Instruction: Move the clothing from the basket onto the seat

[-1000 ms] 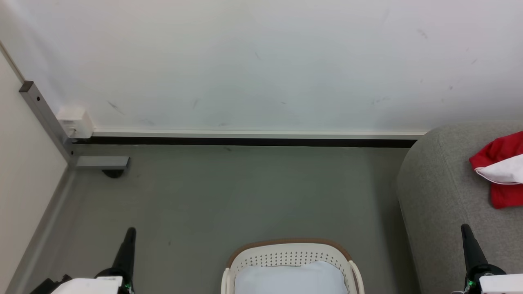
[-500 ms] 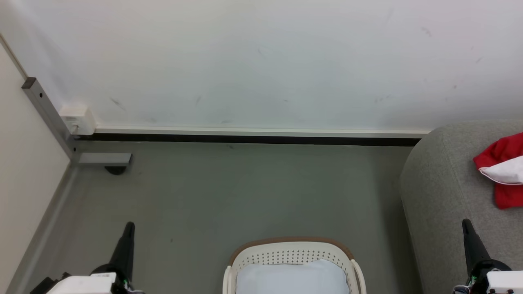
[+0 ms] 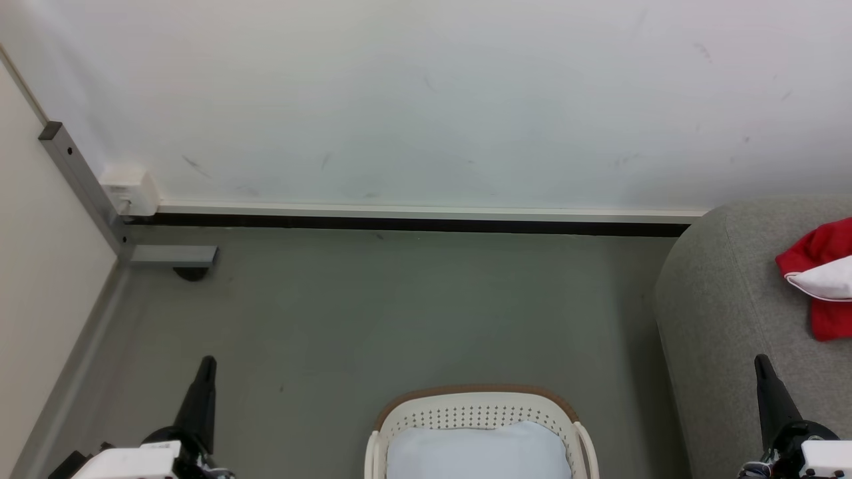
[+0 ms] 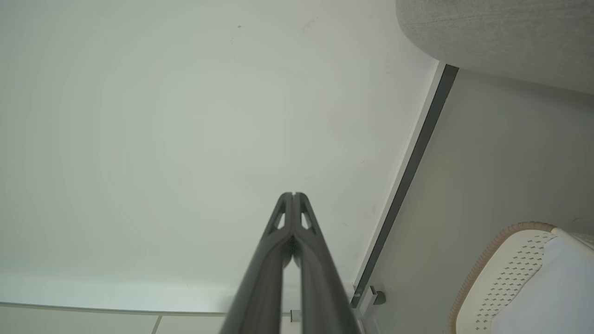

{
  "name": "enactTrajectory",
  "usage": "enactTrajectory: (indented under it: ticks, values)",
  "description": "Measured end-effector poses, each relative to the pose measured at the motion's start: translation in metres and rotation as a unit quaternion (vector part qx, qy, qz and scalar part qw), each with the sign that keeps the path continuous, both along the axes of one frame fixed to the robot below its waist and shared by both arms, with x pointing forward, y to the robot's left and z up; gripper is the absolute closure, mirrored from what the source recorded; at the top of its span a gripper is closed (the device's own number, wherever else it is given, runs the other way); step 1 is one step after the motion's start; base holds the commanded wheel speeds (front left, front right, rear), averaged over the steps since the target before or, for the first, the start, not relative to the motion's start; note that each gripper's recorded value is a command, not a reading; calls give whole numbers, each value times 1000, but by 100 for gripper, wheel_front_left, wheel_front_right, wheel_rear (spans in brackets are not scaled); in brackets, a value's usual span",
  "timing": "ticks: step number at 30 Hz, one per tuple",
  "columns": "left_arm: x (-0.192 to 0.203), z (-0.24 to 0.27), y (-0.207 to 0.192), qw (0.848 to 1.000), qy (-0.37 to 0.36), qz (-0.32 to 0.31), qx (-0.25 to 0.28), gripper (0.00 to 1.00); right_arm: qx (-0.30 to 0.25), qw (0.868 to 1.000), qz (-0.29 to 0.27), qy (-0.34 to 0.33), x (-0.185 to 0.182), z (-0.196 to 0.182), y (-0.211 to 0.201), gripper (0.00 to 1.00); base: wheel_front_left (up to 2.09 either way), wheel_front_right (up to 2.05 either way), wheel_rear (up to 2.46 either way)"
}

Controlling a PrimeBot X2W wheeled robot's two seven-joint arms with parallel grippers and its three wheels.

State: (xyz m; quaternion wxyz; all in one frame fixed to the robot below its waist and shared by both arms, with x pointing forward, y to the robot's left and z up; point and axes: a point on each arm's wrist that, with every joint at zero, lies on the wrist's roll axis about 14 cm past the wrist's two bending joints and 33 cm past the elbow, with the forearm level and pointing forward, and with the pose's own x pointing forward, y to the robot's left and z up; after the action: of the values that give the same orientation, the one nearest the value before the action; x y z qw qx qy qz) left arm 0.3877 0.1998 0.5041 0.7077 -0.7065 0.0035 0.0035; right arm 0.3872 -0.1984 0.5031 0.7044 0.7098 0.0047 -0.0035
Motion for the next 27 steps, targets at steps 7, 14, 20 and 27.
enactTrajectory:
  ticks: [7, 14, 20, 27]
  values:
    - [0, 0, 0, 1000, 0, 0, 0, 100, 0, 1000, 0, 0, 0, 0, 0, 100, 0, 0, 0]
    - [0, 0, 0, 1000, 0, 0, 0, 100, 0, 1000, 0, 0, 0, 0, 0, 100, 0, 0, 0]
    - [0, 0, 0, 1000, 0, 0, 0, 100, 0, 1000, 0, 0, 0, 0, 0, 100, 0, 0, 0]
    - [0, 0, 0, 1000, 0, 0, 0, 100, 0, 1000, 0, 0, 0, 0, 0, 100, 0, 0, 0]
